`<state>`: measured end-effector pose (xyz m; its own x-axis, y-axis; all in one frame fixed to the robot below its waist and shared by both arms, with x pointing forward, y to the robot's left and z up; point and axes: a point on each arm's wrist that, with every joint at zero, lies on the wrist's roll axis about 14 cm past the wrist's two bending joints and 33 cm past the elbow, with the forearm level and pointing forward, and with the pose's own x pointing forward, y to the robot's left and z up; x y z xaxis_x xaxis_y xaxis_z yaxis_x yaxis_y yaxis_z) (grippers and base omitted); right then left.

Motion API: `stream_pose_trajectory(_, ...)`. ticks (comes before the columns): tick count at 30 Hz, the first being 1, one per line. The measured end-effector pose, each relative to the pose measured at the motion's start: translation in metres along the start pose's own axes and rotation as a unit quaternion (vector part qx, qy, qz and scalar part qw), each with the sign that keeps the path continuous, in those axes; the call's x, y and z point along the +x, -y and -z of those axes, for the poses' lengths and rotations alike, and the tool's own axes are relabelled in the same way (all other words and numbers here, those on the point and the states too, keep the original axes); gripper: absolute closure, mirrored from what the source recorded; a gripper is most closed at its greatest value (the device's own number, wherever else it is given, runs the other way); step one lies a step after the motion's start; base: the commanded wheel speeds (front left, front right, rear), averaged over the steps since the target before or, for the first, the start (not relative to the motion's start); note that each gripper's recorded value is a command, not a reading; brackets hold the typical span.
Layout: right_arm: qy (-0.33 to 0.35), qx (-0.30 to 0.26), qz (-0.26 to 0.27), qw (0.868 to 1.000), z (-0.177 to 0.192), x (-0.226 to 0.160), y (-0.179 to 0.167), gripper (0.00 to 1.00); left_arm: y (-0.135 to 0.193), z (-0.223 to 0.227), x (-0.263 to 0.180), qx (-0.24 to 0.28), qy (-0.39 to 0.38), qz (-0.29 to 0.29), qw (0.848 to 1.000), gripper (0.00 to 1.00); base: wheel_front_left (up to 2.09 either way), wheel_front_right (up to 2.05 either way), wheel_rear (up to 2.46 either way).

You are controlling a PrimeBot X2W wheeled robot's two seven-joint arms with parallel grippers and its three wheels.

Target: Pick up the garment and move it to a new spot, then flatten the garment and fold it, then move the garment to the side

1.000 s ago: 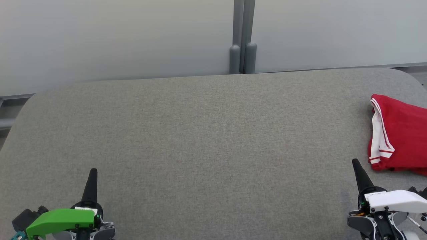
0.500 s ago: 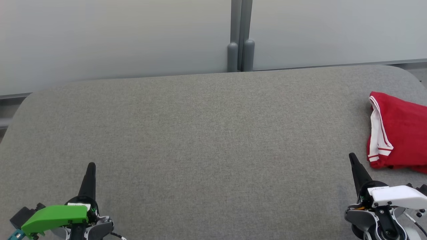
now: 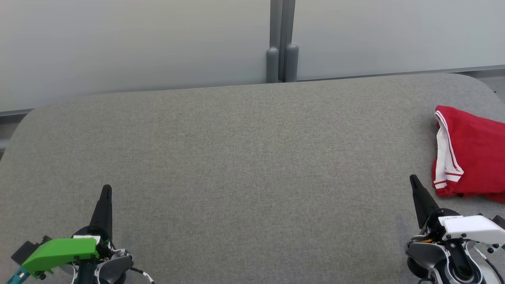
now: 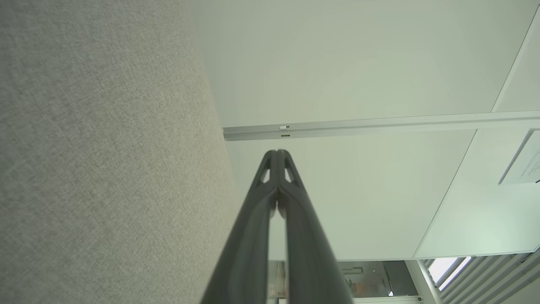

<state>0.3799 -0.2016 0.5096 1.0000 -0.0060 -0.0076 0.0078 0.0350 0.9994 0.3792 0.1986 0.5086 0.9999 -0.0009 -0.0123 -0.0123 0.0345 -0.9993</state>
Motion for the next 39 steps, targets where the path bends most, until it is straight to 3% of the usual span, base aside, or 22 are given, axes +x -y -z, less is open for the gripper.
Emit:
stream_pose_trajectory(6,-0.002,0.019,-0.006,1.0,0.0004,0.0018,-0.003,1.0,0.0021,0.0007,0.0021,-0.019,-0.002,0.004,1.0,1.0,0.0,0.0,0.0)
stream_pose_trajectory(39,-0.003,0.019,-0.006,1.0,0.0007,0.0018,-0.0031,1.0,0.0024,0.0008,0.0022,-0.019,-0.002,0.005,1.0,1.0,0.0,0.0,0.0)
